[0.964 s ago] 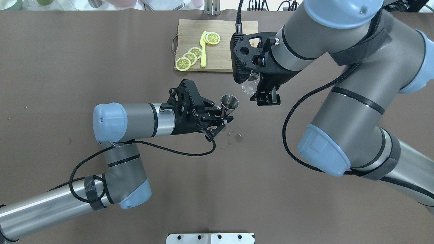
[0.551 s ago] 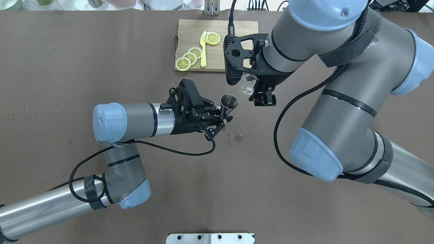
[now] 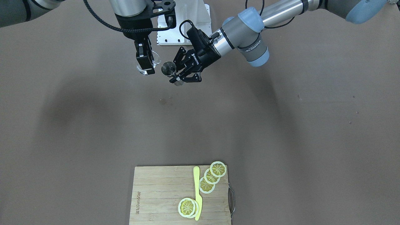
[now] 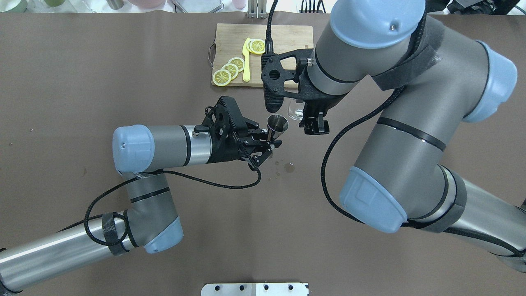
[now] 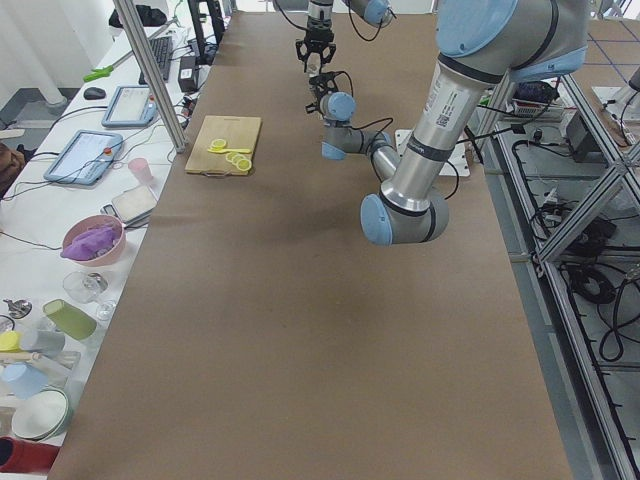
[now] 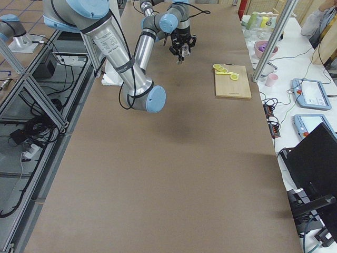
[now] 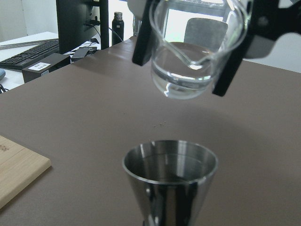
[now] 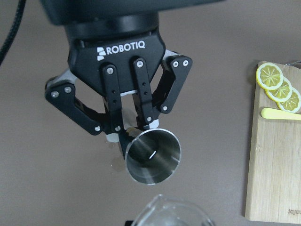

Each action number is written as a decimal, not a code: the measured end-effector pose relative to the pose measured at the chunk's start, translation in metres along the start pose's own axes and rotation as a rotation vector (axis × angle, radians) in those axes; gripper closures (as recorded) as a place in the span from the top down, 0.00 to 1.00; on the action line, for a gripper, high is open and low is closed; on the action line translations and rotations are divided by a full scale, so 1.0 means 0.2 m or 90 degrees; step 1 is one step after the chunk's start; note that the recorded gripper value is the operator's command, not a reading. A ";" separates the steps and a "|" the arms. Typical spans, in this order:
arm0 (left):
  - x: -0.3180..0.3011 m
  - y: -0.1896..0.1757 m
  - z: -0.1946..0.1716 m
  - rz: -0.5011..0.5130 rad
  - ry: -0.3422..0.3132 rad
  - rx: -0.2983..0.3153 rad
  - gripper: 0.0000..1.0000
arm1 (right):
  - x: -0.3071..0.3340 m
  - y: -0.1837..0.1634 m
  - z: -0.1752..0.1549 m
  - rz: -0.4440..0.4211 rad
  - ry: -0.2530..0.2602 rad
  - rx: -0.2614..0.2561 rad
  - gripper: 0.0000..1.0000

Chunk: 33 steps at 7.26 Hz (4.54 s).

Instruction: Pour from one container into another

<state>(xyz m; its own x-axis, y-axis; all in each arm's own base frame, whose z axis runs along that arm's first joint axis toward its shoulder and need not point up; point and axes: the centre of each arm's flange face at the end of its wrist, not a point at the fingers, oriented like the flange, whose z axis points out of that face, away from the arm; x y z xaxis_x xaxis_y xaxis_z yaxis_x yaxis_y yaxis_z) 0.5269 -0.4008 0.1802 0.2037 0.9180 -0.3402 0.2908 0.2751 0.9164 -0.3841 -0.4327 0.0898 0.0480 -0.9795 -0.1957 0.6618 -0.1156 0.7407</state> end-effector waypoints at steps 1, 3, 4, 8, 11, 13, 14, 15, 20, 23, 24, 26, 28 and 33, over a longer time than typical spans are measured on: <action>0.00 0.00 0.00 -0.001 0.000 -0.001 0.00 | -0.01 -0.02 0.00 -0.011 0.001 -0.011 0.00; 0.02 0.01 0.01 -0.003 0.003 0.000 0.00 | -0.03 -0.05 0.01 -0.038 0.004 -0.032 0.00; 0.02 0.01 0.01 -0.003 0.004 0.000 0.00 | -0.04 -0.06 0.01 -0.054 0.005 -0.044 0.00; 0.02 0.01 0.01 -0.002 0.004 -0.001 0.00 | -0.05 -0.08 -0.01 -0.117 0.003 -0.084 0.00; 0.03 0.01 0.01 -0.004 0.005 -0.001 0.00 | -0.05 -0.15 -0.02 -0.144 0.002 -0.093 0.00; 0.03 0.01 0.01 -0.004 0.006 -0.002 0.00 | -0.07 -0.19 -0.02 -0.158 -0.002 -0.094 0.00; 0.03 0.01 0.01 -0.004 0.007 -0.001 0.00 | -0.07 -0.20 -0.01 -0.169 -0.004 -0.098 0.00; 0.03 0.01 0.01 -0.004 0.006 -0.001 0.00 | -0.08 -0.20 -0.01 -0.181 -0.004 -0.104 0.00; 0.03 0.01 0.01 -0.004 0.005 0.000 0.00 | -0.06 -0.20 0.00 -0.204 -0.002 -0.137 0.00; 0.03 0.01 0.01 -0.003 0.005 -0.002 0.00 | -0.05 -0.21 -0.02 -0.203 0.005 -0.155 0.00; 0.03 0.01 0.01 -0.003 0.005 -0.002 0.00 | -0.05 -0.21 -0.03 -0.203 0.007 -0.160 0.00; 0.04 0.01 0.01 -0.003 0.007 -0.001 0.00 | -0.03 -0.24 -0.04 -0.202 0.007 -0.171 0.00; 0.04 0.01 0.01 -0.004 0.007 -0.001 0.00 | 0.00 -0.27 -0.04 -0.201 0.009 -0.182 0.00; 0.05 0.03 0.02 -0.004 0.008 -0.004 0.00 | -0.01 -0.31 -0.01 -0.209 0.008 -0.216 0.00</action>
<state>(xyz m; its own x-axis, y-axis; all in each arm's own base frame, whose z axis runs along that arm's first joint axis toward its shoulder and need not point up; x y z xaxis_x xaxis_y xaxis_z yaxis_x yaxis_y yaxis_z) 0.5343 -0.3919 0.1813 0.1899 0.9200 -0.3428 0.2864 0.2821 0.9157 -0.4244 -0.4224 0.0428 -0.1963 -0.8981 -0.3935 0.8505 -0.3557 0.3875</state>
